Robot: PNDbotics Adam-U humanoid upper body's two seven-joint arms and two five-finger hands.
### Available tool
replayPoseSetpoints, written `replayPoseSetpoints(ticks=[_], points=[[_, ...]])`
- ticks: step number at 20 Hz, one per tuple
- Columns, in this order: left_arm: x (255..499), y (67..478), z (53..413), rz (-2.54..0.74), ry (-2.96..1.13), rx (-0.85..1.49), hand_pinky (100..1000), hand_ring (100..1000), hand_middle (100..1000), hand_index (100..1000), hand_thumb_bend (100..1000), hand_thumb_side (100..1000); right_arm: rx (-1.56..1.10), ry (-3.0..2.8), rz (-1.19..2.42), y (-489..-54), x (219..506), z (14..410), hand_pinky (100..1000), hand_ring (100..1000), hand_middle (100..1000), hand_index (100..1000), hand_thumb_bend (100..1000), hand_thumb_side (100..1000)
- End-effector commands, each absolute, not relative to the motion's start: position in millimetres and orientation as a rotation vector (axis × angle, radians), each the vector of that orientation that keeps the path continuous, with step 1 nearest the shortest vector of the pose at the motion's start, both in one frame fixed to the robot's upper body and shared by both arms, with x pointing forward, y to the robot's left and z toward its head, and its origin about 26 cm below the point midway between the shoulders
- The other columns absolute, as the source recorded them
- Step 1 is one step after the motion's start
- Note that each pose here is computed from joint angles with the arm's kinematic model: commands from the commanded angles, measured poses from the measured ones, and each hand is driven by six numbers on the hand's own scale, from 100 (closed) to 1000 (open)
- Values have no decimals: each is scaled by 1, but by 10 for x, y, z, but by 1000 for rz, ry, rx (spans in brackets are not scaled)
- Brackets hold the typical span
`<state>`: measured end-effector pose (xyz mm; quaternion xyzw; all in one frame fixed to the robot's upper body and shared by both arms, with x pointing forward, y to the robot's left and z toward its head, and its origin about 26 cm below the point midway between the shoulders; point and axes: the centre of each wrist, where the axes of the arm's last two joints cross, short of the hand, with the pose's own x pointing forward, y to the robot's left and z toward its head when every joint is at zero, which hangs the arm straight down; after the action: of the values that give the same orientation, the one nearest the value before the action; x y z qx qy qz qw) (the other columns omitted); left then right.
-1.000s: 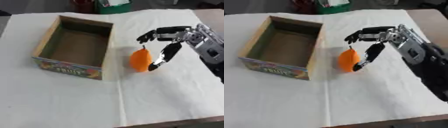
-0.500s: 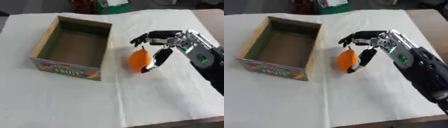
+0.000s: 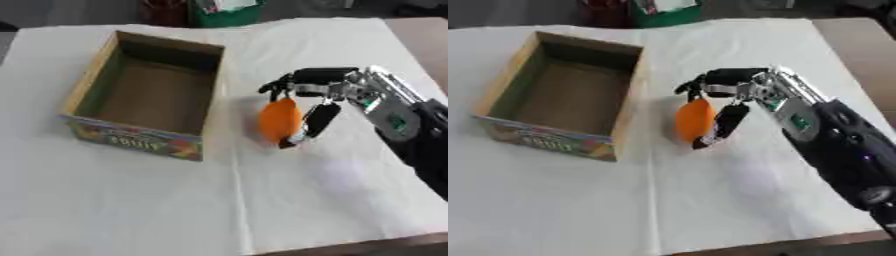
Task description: Pick up objects on the table and place them in the box.
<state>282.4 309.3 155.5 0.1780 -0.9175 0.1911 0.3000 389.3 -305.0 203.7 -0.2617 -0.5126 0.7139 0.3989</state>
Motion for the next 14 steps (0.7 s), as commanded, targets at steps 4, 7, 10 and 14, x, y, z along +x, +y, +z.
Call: replayPoseSetpoints(ticks=[4,7,10,14], points=[[2811,3085,1636,506,-2468,461,446,577,638,662,100,780,-723,-1306,1838,-3086,3888,2084,843,825,699,979,100,360],[2811,3085,1635,505,-2467,461,446,577,639,662,100,777,-731,-1343,1838,-3066,3875,2098,850,808,686,960,100,346],[2809,3087,1632,504,-2466,463,446,577,639,662,100,773,-727,-1402,1824,-3035,3839,2143,854,799,698,928,100,338],[2809,3087,1631,502,-2465,462,446,578,639,662,100,770,-747,-1502,1789,-2982,3768,2244,846,781,690,850,100,347]])
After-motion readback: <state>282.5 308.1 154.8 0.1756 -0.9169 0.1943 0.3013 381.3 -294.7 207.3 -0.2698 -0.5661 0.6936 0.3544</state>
